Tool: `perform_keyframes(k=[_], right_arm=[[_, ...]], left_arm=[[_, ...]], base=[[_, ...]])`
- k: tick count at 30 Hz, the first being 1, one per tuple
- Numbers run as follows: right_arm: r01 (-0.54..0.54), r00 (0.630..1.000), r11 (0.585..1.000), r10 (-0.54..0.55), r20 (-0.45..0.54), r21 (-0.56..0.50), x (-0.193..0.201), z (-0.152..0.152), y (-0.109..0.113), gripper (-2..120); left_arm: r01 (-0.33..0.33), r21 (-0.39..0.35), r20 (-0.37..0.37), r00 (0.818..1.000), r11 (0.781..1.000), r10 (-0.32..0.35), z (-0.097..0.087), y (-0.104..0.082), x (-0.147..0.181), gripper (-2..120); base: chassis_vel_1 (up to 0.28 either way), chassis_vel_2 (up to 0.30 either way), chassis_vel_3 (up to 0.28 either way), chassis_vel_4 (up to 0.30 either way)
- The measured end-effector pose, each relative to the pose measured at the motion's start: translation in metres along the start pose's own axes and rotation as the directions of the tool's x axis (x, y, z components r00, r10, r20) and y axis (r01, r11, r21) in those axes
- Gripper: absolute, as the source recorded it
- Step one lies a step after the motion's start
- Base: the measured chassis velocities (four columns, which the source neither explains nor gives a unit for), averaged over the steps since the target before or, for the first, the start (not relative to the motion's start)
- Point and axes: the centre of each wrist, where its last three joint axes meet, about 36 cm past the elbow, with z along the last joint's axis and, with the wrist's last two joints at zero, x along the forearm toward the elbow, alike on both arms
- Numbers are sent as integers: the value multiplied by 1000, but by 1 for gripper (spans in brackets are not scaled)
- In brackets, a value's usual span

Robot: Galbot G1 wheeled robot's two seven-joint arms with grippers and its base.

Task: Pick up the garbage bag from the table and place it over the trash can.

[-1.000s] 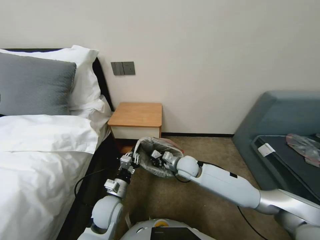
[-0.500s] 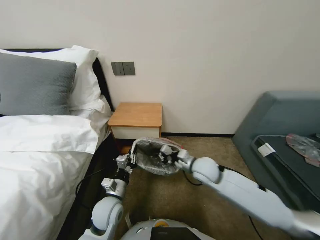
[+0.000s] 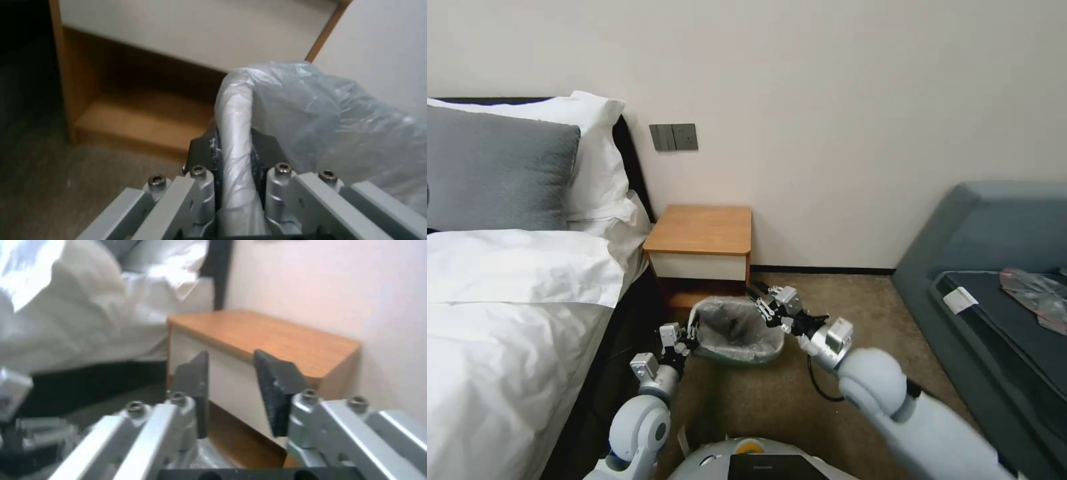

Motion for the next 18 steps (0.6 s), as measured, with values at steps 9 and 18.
perform_keyframes(k=[9, 18], right_arm=[[-262, 962, 957, 269, 46, -122, 25, 33, 5, 65], [-376, 917, 905, 394, 59, -199, 22, 32, -5, 98]], left_arm=[[-1, 64, -132, 991, 998, 10, 19, 12, -18, 9], [-12, 64, -183, 983, 998, 23, 29, 13, -20, 9]], base=[[0, 0, 0, 0], [0, 0, 0, 0]])
